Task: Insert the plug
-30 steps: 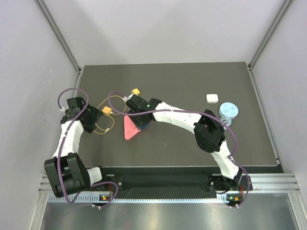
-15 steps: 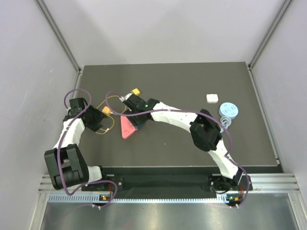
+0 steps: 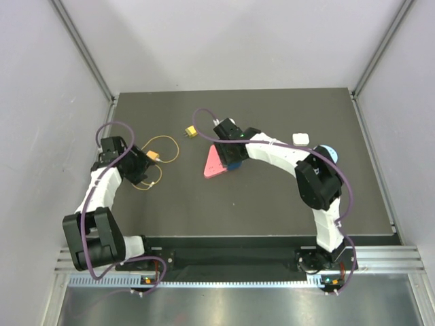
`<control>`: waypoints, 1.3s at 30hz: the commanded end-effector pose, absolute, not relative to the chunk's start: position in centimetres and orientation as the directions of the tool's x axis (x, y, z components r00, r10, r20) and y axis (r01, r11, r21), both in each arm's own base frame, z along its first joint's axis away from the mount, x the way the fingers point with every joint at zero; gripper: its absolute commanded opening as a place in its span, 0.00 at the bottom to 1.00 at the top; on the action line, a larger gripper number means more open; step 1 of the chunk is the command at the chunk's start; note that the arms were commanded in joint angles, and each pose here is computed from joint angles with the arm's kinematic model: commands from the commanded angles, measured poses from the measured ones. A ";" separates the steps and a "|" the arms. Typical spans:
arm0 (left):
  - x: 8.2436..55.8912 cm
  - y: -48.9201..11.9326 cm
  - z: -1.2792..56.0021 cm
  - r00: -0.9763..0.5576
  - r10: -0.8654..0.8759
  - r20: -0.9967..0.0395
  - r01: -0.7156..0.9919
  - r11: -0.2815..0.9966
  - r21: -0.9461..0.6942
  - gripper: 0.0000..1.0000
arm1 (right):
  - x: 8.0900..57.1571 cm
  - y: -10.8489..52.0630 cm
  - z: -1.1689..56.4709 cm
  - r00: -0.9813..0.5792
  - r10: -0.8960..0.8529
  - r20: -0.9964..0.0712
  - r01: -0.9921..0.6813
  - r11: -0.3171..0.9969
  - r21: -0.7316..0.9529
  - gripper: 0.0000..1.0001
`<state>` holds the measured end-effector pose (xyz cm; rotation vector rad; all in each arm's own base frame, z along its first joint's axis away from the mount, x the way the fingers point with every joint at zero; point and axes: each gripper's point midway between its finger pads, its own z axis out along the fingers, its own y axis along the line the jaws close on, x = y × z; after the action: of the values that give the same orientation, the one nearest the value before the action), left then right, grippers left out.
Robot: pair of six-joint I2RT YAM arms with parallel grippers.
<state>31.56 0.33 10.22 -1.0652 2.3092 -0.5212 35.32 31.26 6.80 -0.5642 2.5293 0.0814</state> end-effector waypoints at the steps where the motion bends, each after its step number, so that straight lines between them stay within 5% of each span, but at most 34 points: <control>1: 32.4 -0.5 11.9 -0.569 -0.730 -0.379 -0.497 0.672 -0.548 0.70 | 31.0 25.8 3.1 -0.858 -0.426 -0.289 -0.390 0.904 -0.175 0.28; 6: 32.9 -1.7 10.8 -0.581 -0.752 -0.312 -0.501 0.632 -0.591 0.73 | 31.5 26.5 3.9 -0.857 -0.418 -0.302 -0.387 0.908 -0.160 0.38; 13: 35.0 0.6 11.6 -0.562 -0.726 -0.396 -0.549 0.685 -0.479 0.78 | 33.2 28.1 8.3 -0.824 -0.389 -0.413 -0.386 0.917 -0.095 0.68; 19: 36.9 1.7 9.3 -0.601 -0.711 -0.365 -0.589 0.703 -0.400 0.76 | 33.9 29.4 13.5 -0.769 -0.342 -0.540 -0.407 0.913 0.001 0.87; 27: 39.3 4.1 9.3 -0.618 -0.670 -0.411 -0.609 0.739 -0.289 0.73 | 32.7 26.6 17.2 -0.727 -0.305 -0.615 -0.412 0.910 0.035 0.90; 39: 41.2 2.8 4.4 -0.687 -0.642 -0.341 -0.605 0.765 -0.221 0.71 | 30.4 26.0 19.5 -0.661 -0.276 -0.698 -0.481 0.870 0.111 0.89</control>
<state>40.32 2.88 4.27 -0.9806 2.5596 -0.1503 29.89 25.09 17.60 -0.5338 2.4122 0.3020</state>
